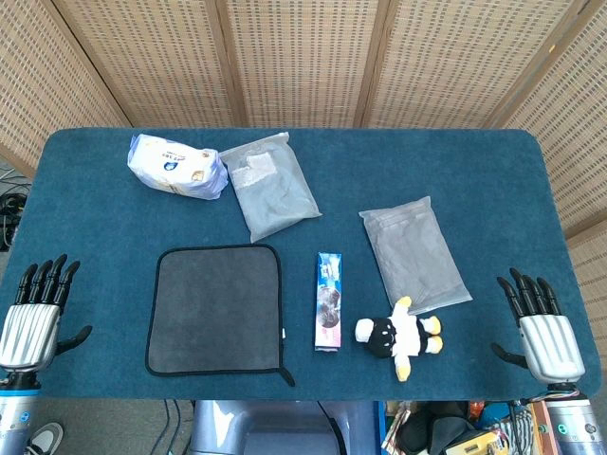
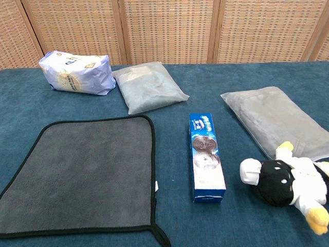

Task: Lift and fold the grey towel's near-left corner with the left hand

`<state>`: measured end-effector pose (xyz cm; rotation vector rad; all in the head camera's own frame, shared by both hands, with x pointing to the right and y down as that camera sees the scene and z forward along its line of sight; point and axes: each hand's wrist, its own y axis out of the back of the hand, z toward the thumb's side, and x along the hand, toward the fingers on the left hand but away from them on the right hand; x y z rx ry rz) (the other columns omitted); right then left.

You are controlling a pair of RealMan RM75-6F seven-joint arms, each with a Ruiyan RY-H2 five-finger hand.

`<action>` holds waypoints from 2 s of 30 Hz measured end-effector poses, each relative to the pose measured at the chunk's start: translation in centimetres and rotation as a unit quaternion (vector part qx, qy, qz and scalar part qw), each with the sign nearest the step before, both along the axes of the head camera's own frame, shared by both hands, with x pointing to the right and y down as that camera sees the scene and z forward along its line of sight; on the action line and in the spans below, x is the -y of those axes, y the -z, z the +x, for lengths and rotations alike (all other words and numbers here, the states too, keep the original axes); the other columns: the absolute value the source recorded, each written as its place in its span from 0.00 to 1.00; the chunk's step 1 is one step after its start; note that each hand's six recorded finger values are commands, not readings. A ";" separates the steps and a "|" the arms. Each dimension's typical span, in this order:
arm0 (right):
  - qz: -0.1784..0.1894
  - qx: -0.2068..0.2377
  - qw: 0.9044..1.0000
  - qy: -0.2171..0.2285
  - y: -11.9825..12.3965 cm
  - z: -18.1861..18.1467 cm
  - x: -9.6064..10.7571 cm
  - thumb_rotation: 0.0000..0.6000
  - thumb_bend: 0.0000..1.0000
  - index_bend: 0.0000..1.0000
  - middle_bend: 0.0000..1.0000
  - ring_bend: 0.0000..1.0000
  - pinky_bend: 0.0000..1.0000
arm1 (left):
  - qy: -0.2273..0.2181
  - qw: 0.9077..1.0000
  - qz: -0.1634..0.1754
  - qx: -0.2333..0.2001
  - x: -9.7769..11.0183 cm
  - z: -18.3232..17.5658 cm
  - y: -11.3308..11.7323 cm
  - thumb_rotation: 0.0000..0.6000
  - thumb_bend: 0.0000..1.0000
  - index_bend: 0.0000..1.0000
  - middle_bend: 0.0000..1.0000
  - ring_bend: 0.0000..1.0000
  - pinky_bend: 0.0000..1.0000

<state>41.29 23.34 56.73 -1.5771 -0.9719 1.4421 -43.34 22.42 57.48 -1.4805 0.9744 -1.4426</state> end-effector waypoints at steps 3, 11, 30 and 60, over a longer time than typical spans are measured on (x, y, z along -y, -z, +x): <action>-0.001 -0.001 1.000 0.000 0.0 0.1 0.0 1.00 0.00 0.00 0.00 0.00 0.00 | -0.001 1.000 -0.001 -0.001 0.0 0.1 0.0 1.00 0.16 0.00 0.00 0.00 0.00; 0.002 0.001 1.000 -0.001 0.2 0.1 0.0 1.00 0.00 0.00 0.00 0.00 0.00 | -0.002 1.000 0.000 -0.004 0.0 0.1 0.1 1.00 0.16 0.00 0.00 0.00 0.00; -0.002 0.000 1.000 -0.007 0.0 0.3 0.1 1.00 0.00 0.00 0.00 0.00 0.00 | -0.021 0.999 -0.013 -0.022 -0.6 1.5 -0.3 1.00 0.16 0.00 0.00 0.00 0.00; 0.019 0.013 1.000 -0.017 1.1 0.6 0.3 1.00 0.00 0.00 0.00 0.00 0.00 | -0.177 0.970 -0.162 0.035 -7.6 3.4 -6.4 1.00 0.17 0.19 0.00 0.00 0.00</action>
